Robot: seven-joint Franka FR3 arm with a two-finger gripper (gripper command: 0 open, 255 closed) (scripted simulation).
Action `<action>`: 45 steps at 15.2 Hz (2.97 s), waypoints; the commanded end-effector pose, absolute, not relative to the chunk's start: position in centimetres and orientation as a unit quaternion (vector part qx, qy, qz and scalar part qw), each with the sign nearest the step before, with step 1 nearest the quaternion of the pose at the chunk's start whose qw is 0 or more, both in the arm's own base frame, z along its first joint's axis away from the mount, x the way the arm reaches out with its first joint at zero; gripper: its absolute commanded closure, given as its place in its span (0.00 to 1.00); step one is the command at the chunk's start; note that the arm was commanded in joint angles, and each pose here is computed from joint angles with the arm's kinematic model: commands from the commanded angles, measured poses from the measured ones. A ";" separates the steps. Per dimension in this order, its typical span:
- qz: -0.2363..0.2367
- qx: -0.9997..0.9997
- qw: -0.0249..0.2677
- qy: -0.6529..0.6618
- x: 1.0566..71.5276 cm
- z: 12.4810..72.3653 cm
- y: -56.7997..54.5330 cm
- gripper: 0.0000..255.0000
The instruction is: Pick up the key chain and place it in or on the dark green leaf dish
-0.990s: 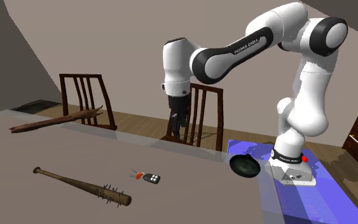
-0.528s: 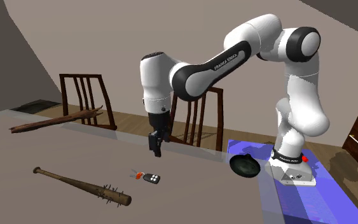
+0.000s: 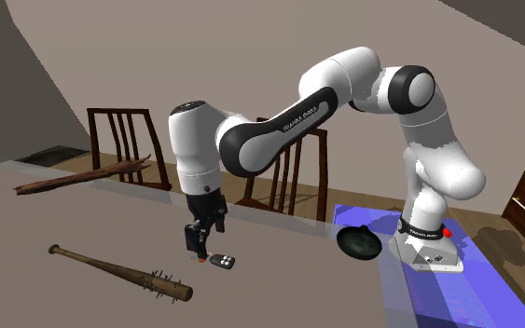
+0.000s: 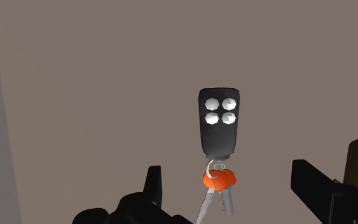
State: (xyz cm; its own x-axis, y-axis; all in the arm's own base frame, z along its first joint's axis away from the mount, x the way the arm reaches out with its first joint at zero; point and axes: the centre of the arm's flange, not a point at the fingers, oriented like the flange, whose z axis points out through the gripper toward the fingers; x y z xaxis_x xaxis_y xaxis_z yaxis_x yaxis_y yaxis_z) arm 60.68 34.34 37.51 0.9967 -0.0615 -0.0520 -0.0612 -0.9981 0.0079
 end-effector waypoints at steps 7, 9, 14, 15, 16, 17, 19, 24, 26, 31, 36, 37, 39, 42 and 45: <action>-0.026 0.999 0.003 -0.031 60.5 33.9 34.7 0.00; -0.026 0.999 0.003 -0.031 60.5 33.9 34.7 0.00; -0.026 0.999 0.003 -0.031 60.5 33.9 34.7 0.00; -0.026 0.999 0.003 -0.031 60.5 33.9 34.7 1.00; -0.026 0.999 0.003 -0.031 60.5 33.9 34.7 1.00; -0.026 0.999 0.003 -0.031 60.5 33.9 34.7 1.00; -0.026 0.999 0.003 -0.031 60.5 33.9 34.7 1.00; -0.026 0.999 0.003 -0.031 60.5 33.9 34.7 1.00; -0.026 0.999 0.003 -0.031 60.5 35.0 34.7 1.00; -0.026 0.999 0.003 -0.031 60.5 37.6 34.7 1.00; -0.026 0.999 0.003 -0.031 60.5 40.3 34.7 1.00; -0.026 0.999 0.003 -0.031 60.5 40.8 34.7 1.00; -0.026 0.999 0.003 -0.031 60.5 41.8 34.7 1.00; -0.026 0.999 0.003 -0.031 60.5 43.4 34.7 1.00; -0.026 0.999 0.003 -0.031 60.5 45.0 34.7 1.00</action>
State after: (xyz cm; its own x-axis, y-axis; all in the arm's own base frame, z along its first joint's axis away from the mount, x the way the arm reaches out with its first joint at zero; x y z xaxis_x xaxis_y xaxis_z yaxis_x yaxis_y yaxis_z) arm 60.53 34.66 44.43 0.9968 -0.0615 -0.0513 -0.0612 -0.9981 0.0074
